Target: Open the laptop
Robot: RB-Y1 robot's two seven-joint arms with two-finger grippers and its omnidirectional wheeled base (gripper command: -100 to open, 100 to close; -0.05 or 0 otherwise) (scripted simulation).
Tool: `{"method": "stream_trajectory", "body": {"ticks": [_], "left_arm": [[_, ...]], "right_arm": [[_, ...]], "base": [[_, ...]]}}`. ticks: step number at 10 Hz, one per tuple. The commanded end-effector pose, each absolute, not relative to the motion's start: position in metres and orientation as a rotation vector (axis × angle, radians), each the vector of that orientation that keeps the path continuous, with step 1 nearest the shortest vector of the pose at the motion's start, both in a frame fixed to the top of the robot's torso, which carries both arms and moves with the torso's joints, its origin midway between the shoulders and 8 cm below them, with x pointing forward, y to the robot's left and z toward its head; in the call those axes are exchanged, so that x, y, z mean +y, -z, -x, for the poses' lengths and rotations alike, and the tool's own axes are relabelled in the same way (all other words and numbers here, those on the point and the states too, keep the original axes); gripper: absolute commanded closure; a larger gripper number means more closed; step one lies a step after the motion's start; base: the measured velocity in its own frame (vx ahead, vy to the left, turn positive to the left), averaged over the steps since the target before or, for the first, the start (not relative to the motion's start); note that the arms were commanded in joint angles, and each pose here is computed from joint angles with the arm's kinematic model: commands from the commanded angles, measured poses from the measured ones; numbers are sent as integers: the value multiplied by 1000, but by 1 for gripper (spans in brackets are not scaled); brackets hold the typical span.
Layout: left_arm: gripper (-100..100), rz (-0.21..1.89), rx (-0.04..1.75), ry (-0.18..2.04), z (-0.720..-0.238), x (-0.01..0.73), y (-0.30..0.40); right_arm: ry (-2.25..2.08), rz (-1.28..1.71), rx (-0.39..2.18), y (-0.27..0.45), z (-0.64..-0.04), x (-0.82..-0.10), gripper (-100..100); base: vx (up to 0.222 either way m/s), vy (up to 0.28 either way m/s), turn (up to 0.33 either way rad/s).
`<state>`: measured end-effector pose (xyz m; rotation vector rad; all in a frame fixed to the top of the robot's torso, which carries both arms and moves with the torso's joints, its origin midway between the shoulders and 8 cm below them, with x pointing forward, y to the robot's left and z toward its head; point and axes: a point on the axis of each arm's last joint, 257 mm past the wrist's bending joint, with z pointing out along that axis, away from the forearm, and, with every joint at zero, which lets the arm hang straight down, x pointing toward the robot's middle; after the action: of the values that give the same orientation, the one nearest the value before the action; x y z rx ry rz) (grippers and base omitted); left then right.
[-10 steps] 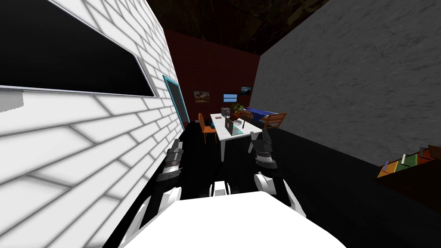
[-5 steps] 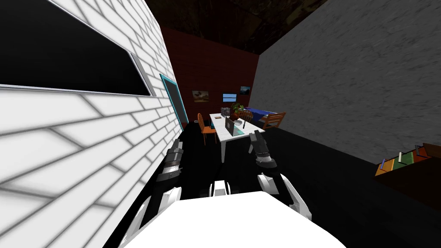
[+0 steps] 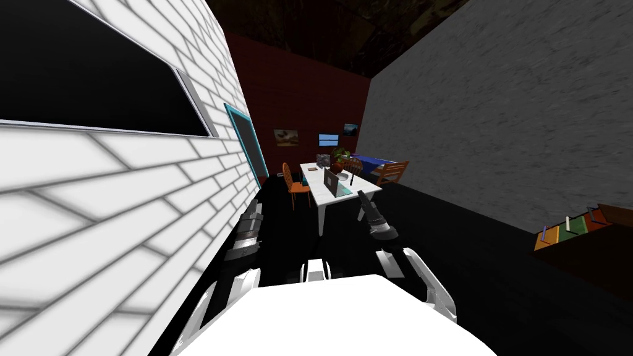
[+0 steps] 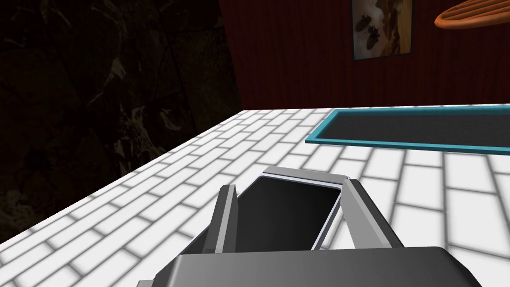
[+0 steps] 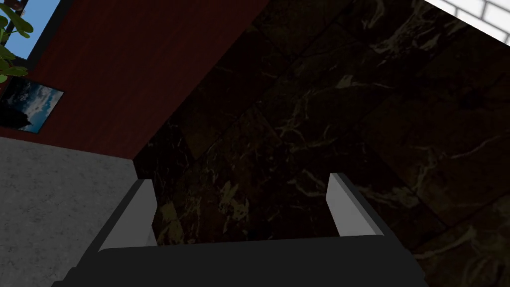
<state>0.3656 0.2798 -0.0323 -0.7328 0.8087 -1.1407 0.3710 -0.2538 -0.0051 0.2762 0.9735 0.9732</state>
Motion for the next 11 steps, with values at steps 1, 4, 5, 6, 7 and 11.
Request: {"method": "stream_trajectory", "body": {"ticks": [1, 4, 5, 6, 7, 11], "left_arm": [[0, 733, 809, 1141, -366, 280, 32], [0, 733, 809, 1141, -366, 280, 32], [0, 733, 809, 1141, -366, 280, 32], [0, 733, 809, 1141, -366, 280, 32], [0, 733, 809, 1141, -366, 280, 32], [0, 733, 809, 1141, -366, 280, 32]], "right_arm": [[-822, -170, 1054, 21, -379, -256, -100], [-681, -65, 1118, 34, -386, -261, -100], [-614, -13, 1145, 40, -389, -264, -100], [-548, 40, 1170, 46, -392, -268, -100], [-484, 91, 1192, 51, -395, -271, -100], [-250, 278, 1255, 71, -407, -289, -100]], "base": [[66, 46, -53], [75, 61, -44], [57, 32, -30], [77, 46, -49], [81, 47, -54], [79, 62, -21]]}}
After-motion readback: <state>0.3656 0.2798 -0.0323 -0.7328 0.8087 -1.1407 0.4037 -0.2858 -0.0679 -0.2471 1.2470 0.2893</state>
